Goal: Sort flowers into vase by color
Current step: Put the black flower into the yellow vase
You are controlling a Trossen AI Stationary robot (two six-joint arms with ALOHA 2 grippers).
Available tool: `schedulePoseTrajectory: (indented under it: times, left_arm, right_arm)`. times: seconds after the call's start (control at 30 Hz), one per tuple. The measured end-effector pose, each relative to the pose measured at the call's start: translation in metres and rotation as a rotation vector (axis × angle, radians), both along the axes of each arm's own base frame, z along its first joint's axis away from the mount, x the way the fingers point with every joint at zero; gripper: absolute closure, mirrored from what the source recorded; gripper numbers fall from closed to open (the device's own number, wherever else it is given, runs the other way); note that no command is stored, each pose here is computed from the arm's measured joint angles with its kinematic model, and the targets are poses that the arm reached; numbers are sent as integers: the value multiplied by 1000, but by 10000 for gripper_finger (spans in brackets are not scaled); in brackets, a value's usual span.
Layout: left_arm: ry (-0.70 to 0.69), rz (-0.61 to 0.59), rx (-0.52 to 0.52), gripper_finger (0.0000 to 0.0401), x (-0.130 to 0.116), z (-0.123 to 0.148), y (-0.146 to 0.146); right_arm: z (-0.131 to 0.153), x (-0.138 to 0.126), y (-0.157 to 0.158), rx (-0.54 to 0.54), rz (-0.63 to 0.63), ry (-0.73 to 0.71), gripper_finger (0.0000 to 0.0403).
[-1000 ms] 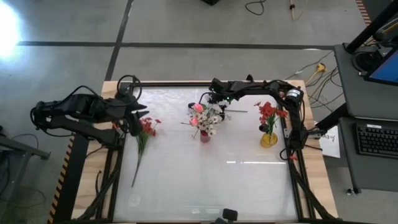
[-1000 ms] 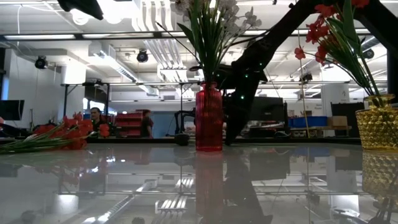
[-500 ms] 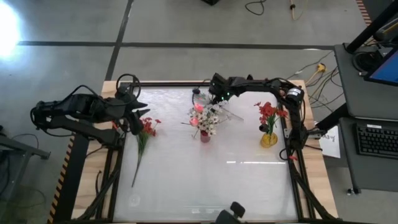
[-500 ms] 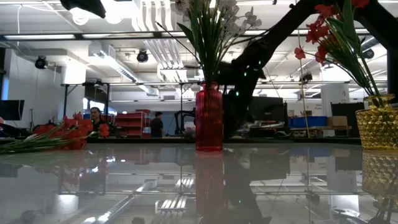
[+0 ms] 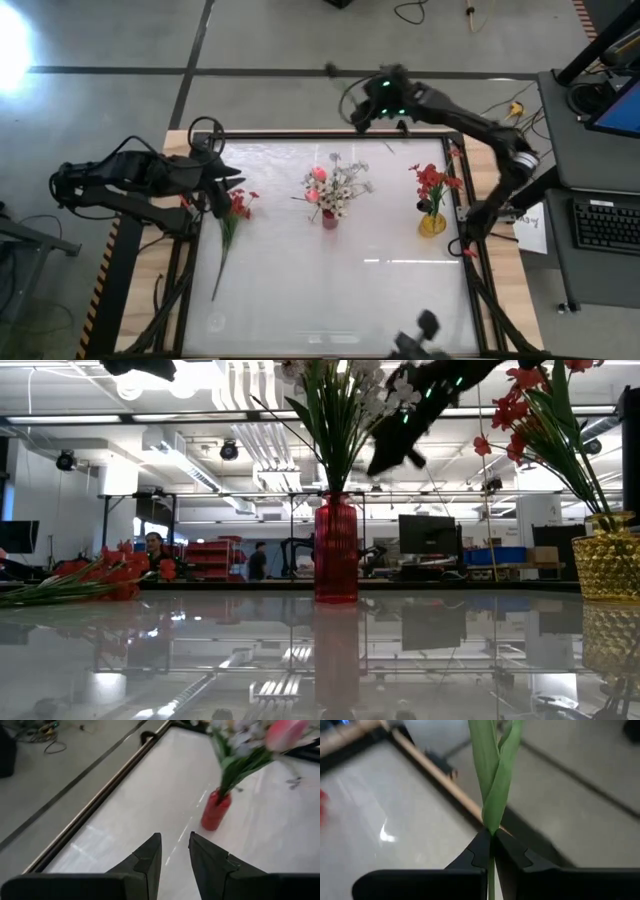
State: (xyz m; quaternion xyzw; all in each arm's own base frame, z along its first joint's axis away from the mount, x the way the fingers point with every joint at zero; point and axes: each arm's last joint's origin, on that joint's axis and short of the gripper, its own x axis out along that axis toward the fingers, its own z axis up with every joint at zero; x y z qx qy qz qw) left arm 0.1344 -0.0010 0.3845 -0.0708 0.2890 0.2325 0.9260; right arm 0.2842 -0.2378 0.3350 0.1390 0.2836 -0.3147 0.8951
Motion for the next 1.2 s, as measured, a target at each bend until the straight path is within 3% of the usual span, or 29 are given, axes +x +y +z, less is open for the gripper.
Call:
schedulePoseTrajectory:
  times: [0.2,0.43,0.77,0.97,1.2]
  left_arm:
    - [-49,-81,50,315,16,5,-3]
    - [-68,-187,138,315,36,7,-6]
    - [-41,-242,137,315,47,3,-8]
    - [-43,-260,125,315,47,3,-9]
    - [-43,-257,119,315,49,2,-9]
  right_arm:
    - [75,-27,50,-175,67,-235,390]
    - [121,-36,127,-253,271,-432,390]
    - [131,-26,243,-178,673,-541,390]
    - [128,-34,297,-212,697,-529,390]
    - [114,-57,336,-171,632,-516,390]
